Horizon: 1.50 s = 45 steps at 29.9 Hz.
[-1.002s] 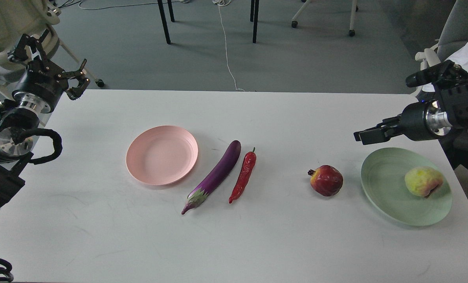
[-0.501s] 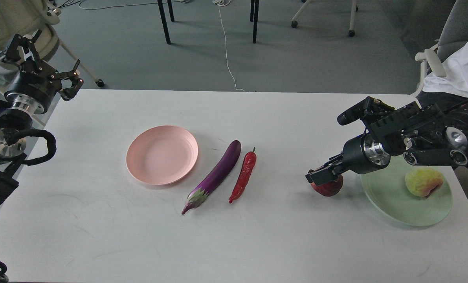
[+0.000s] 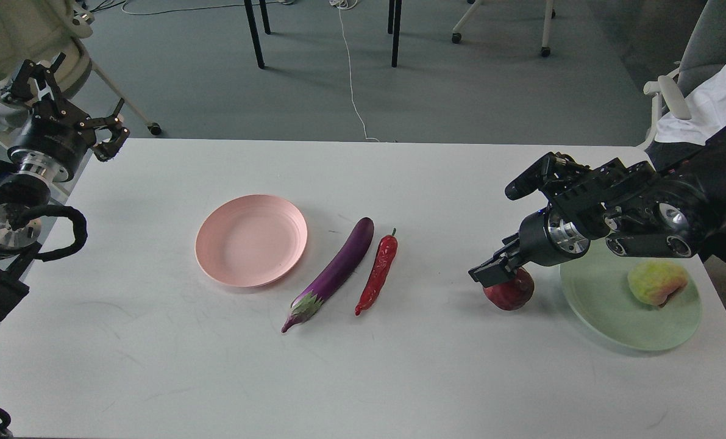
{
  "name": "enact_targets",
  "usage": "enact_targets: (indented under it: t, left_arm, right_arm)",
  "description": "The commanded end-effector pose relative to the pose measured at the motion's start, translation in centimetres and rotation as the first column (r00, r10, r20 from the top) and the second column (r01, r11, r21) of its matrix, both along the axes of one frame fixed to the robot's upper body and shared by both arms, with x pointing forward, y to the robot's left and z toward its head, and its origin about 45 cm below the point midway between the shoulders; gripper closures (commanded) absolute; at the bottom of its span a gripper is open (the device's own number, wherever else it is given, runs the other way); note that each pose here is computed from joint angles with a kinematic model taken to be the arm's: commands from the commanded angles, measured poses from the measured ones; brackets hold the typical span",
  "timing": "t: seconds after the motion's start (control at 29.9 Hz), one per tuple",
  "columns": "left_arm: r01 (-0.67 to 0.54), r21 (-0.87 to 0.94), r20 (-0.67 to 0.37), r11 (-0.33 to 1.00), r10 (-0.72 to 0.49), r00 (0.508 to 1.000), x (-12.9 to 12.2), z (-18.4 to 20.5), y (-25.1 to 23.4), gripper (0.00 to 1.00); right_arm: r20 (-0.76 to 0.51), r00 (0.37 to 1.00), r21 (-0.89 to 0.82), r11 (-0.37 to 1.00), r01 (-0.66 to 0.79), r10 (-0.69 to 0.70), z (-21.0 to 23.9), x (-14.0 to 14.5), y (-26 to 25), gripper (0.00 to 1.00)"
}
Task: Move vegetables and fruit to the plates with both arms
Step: 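Reach the right gripper to the red apple and grasp it, then place the red apple on the pale green plate and release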
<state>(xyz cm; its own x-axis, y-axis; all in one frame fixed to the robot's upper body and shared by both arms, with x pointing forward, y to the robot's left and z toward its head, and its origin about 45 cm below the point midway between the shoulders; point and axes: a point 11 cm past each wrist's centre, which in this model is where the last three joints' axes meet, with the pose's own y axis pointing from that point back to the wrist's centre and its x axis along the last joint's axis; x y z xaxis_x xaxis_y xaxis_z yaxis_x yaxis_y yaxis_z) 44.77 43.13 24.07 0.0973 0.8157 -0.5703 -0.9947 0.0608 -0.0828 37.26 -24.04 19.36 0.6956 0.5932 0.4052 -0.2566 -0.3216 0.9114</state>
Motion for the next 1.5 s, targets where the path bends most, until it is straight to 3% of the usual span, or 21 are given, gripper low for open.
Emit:
enact_targets:
  t: [0.0,0.4,0.47,0.57,0.63,0.87,1.07,1.3,1.47]
  left_arm:
    - [-0.002,0.002,0.0,1.0,0.002,1.0,0.0,0.0,0.1,0.02]
    - [-0.026,0.012,-0.01,1.0,0.026,1.0,-0.2,-0.2,1.0,0.02]
    - [-0.025,0.011,-0.01,1.0,0.025,1.0,-0.2,-0.2,1.0,0.02]
    - [-0.024,0.01,-0.009,1.0,0.024,1.0,-0.2,-0.2,0.9,0.02]
    - [-0.022,0.008,-0.008,1.0,0.022,1.0,-0.1,-0.2,0.8,0.02]
    - [-0.021,0.007,-0.008,1.0,0.021,1.0,-0.1,-0.2,0.7,0.02]
    - [-0.025,0.013,-0.009,1.0,0.025,1.0,-0.2,-0.2,1.0,0.02]
    - [-0.023,0.011,-0.008,1.0,0.023,1.0,-0.2,-0.1,0.9,0.02]
    - [-0.022,0.012,-0.007,1.0,0.022,1.0,-0.1,0.0,0.9,0.02]
  right_arm:
    - [-0.02,1.0,-0.034,0.999,-0.005,0.004,-0.6,-0.5,-0.7,0.03]
    - [-0.035,0.999,-0.058,0.998,-0.04,0.038,-2.4,-1.8,-2.1,0.08]
    - [-0.036,0.999,-0.057,0.997,-0.043,0.041,-2.4,-1.8,-2.0,0.15]
    - [-0.029,0.999,-0.055,0.997,-0.047,0.045,-2.2,-1.7,-1.9,0.34]
    - [-0.016,0.999,-0.053,0.997,-0.048,0.047,-1.7,-1.4,-1.8,0.4]
    - [0.036,0.999,-0.023,1.0,-0.005,0.005,1.6,-0.5,-2.6,0.41]
    - [0.108,0.988,-0.025,0.994,0.11,-0.106,4.8,-0.3,-8.8,0.4]
    - [0.063,0.967,-0.031,0.968,0.249,-0.247,2.6,-3.6,-15.2,0.39]
    - [0.013,0.955,-0.029,0.955,0.297,-0.296,0.3,-6.0,-17.0,0.36]
